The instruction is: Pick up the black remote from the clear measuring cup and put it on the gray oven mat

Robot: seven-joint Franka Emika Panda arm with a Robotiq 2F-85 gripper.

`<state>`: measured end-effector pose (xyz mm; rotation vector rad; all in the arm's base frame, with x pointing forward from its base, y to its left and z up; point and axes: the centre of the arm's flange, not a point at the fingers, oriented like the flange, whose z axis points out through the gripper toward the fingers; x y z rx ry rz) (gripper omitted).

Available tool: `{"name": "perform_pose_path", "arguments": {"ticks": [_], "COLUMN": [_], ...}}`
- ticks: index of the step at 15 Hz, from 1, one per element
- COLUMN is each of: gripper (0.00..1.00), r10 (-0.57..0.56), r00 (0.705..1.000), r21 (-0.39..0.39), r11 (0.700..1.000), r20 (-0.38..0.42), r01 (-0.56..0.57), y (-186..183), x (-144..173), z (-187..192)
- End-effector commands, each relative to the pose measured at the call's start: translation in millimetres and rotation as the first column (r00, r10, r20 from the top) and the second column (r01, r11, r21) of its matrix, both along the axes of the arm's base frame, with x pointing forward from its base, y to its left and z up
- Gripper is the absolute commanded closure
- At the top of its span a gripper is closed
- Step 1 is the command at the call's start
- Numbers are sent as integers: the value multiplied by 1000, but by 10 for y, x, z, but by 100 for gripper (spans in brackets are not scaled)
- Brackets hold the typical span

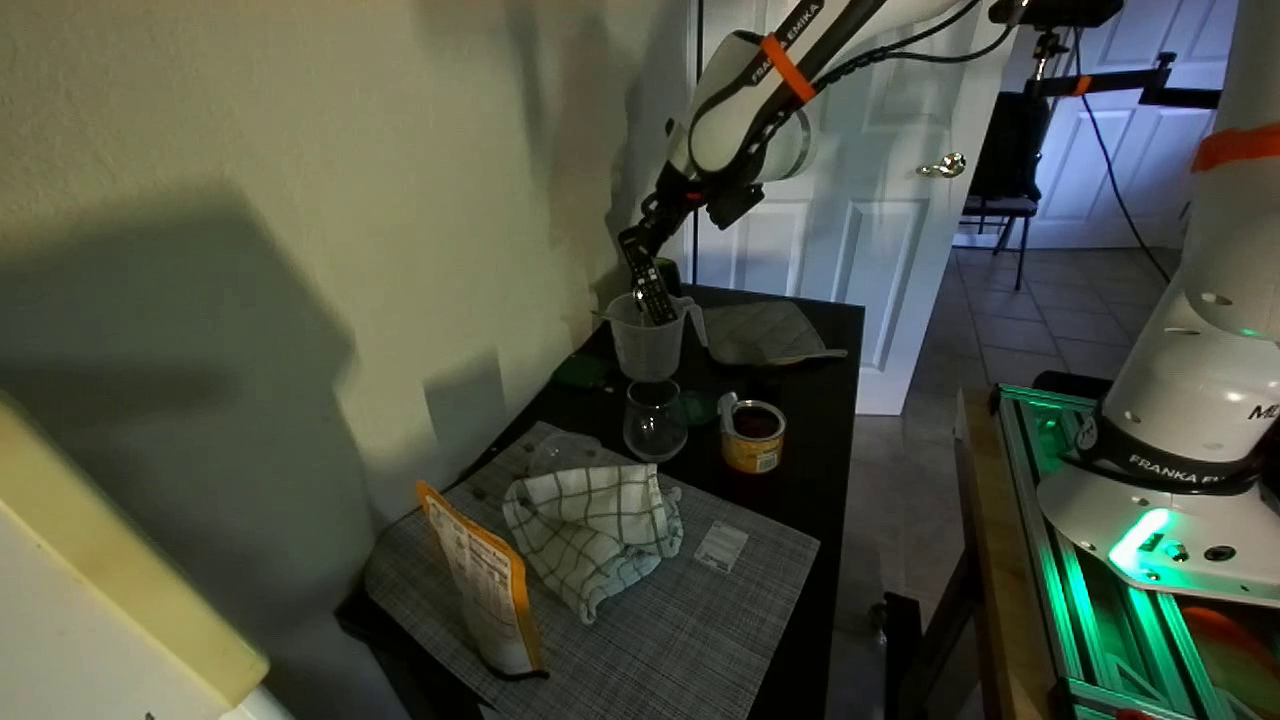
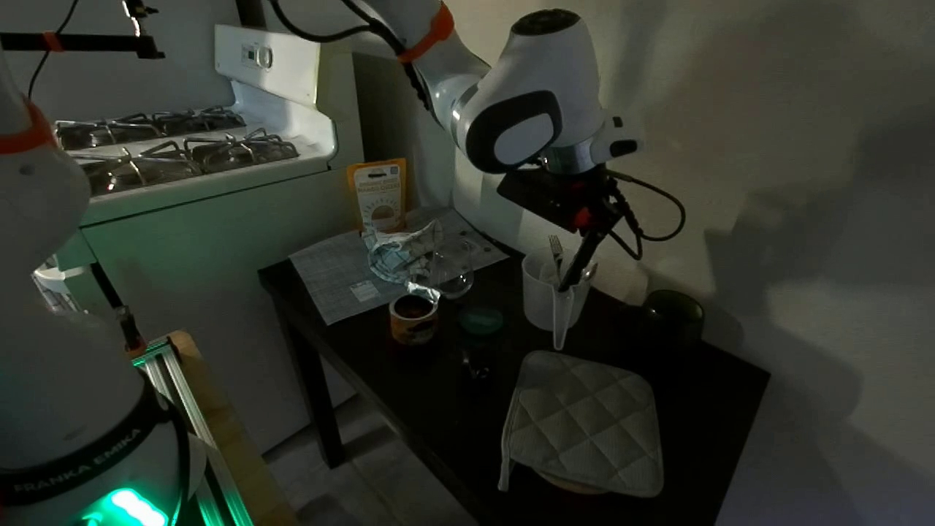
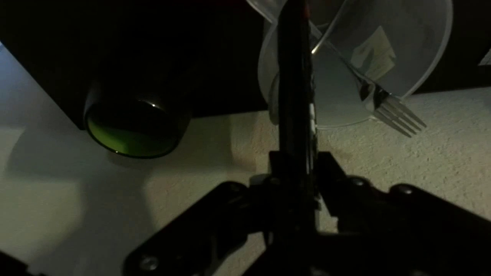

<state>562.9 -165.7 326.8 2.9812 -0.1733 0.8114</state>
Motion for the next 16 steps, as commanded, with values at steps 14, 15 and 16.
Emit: {"name": "perform_pose_path", "arguments": {"ticks": [14,15,16], "gripper": [93,93,93], "r10": [-38,-48,-61], "r00": [974,970,963], "r21": [462,469,482], "r11": [876,869,856], "r20": [-222,-240,-261], "r01": [139,159,185], "y": [-1513,-1630,-1722], "x": [-1181,-1281,-1323], "z": [610,524,440]}}
